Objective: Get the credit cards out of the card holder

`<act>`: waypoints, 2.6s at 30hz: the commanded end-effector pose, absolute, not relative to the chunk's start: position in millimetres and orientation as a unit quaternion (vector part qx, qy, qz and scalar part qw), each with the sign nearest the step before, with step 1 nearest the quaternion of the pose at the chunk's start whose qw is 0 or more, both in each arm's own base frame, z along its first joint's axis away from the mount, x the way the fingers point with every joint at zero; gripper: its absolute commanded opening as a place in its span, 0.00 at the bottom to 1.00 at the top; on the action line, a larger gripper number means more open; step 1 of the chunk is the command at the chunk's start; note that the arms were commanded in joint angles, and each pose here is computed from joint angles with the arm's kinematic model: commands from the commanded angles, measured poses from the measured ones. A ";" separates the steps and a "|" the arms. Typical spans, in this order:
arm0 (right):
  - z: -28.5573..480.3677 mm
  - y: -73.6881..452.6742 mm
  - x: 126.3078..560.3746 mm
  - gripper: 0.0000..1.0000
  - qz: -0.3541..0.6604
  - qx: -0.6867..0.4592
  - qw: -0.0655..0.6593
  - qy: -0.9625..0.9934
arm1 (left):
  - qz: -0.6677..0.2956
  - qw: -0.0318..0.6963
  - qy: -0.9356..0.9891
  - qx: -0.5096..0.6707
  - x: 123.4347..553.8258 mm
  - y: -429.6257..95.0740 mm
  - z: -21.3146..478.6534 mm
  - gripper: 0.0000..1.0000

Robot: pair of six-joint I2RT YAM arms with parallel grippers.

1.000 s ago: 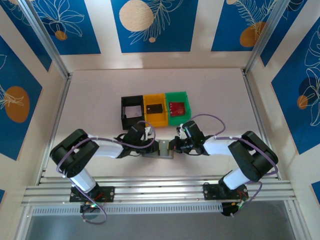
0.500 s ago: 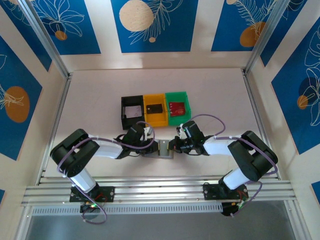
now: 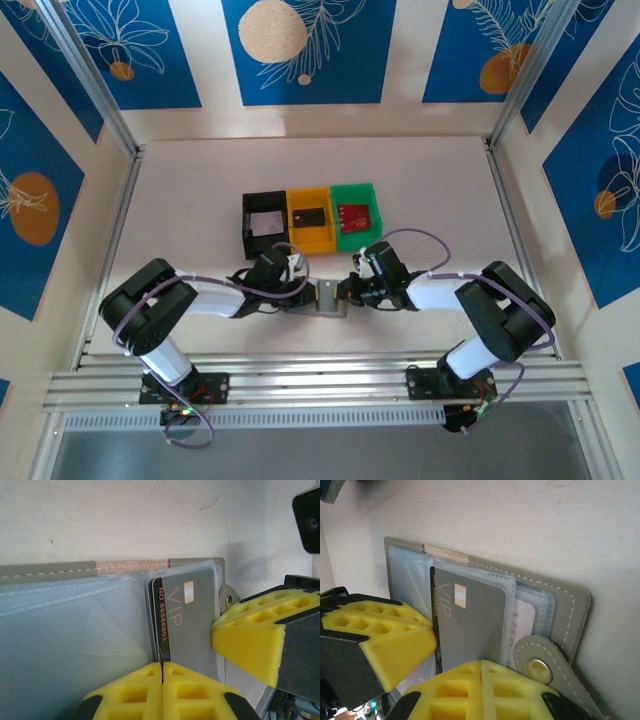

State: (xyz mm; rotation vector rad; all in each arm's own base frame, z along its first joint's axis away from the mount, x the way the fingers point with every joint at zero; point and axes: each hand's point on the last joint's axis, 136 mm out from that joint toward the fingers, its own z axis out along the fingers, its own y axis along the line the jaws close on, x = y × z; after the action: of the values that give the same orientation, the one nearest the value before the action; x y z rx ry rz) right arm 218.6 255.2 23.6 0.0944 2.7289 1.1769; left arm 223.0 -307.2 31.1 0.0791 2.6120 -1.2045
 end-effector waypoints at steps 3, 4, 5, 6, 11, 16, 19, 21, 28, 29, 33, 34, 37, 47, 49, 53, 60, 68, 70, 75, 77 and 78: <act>-5.7 232.5 193.4 0.00 0.344 0.047 0.039 0.937 | -0.436 0.157 0.884 0.061 224.5 -317.2 56.8 0.00; -4.8 232.4 193.8 0.00 0.345 0.047 0.039 0.936 | -0.436 0.158 0.884 0.061 224.8 -317.3 57.9 0.00; -3.9 232.6 193.8 0.00 0.347 0.046 0.039 0.936 | -0.437 0.158 0.883 0.062 224.4 -317.6 58.4 0.00; -2.9 232.9 194.1 0.00 0.349 0.046 0.039 0.935 | -0.436 0.159 0.884 0.062 224.9 -317.2 58.7 0.00; -1.1 231.1 193.4 0.00 0.349 0.042 0.041 0.935 | -0.433 0.161 0.885 0.063 225.3 -316.1 59.8 0.00; -1.5 229.1 193.4 0.00 0.349 0.043 0.041 0.935 | -0.431 0.165 0.885 0.063 225.9 -312.8 61.3 0.00; -1.5 228.8 193.5 0.00 0.350 0.042 0.042 0.935 | -0.430 0.165 0.885 0.063 225.7 -311.9 61.6 0.00; -1.8 228.5 193.3 0.00 0.350 0.042 0.041 0.935 | -0.428 0.164 0.886 0.062 225.3 -310.3 60.6 0.00; -2.5 227.9 193.5 0.00 0.350 0.043 0.041 0.935 | -0.431 0.168 0.885 0.059 224.8 -307.8 60.6 0.00; -2.6 228.4 193.8 0.00 0.351 0.042 0.041 0.934 | -0.434 0.169 0.883 0.058 224.7 -308.6 61.7 0.00; -4.2 230.6 193.3 0.00 0.355 0.043 0.037 0.933 | -0.455 0.165 0.873 0.062 224.5 -315.5 65.8 0.00; -4.7 231.4 193.4 0.00 0.355 0.042 0.035 0.933 | -0.463 0.162 0.869 0.063 224.0 -318.2 67.4 0.00; -6.2 233.7 193.3 0.00 0.356 0.042 0.033 0.933 | -0.477 0.159 0.862 0.063 224.4 -323.1 70.3 0.00; -13.7 238.9 190.4 0.00 0.355 0.038 0.024 0.934 | -0.504 0.154 0.847 0.072 221.4 -330.8 78.1 0.20; -14.4 239.6 190.0 0.00 0.355 0.038 0.023 0.934 | -0.508 0.155 0.844 0.072 221.1 -331.6 79.8 0.23; -14.5 240.7 189.7 0.00 0.356 0.036 0.022 0.934 | -0.515 0.153 0.840 0.073 220.2 -333.4 81.1 0.25; -13.0 241.4 189.4 0.00 0.357 0.034 0.024 0.933 | -0.520 0.148 0.838 0.077 218.7 -335.9 80.6 0.18; -13.5 240.0 189.0 0.00 0.354 0.035 0.025 0.934 | -0.507 0.155 0.844 0.081 217.6 -330.5 80.8 0.00; -14.3 239.1 188.7 0.00 0.353 0.037 0.024 0.935 | -0.502 0.158 0.847 0.082 217.7 -328.6 81.0 0.00; -14.8 237.6 188.3 0.00 0.349 0.036 0.025 0.936 | -0.488 0.168 0.852 0.084 218.1 -323.0 82.6 0.00; -15.3 236.9 187.8 0.00 0.348 0.037 0.024 0.937 | -0.484 0.171 0.854 0.084 218.6 -320.9 83.6 0.00; -15.2 237.0 187.9 0.00 0.348 0.037 0.025 0.936 | -0.482 0.174 0.854 0.084 219.5 -319.6 85.0 0.00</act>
State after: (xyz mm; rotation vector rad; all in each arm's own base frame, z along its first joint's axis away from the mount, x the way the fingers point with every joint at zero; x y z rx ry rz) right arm 215.3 260.3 23.6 0.0282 2.7078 1.2413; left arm 222.4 -311.8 60.3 0.1374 2.5086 -1.3102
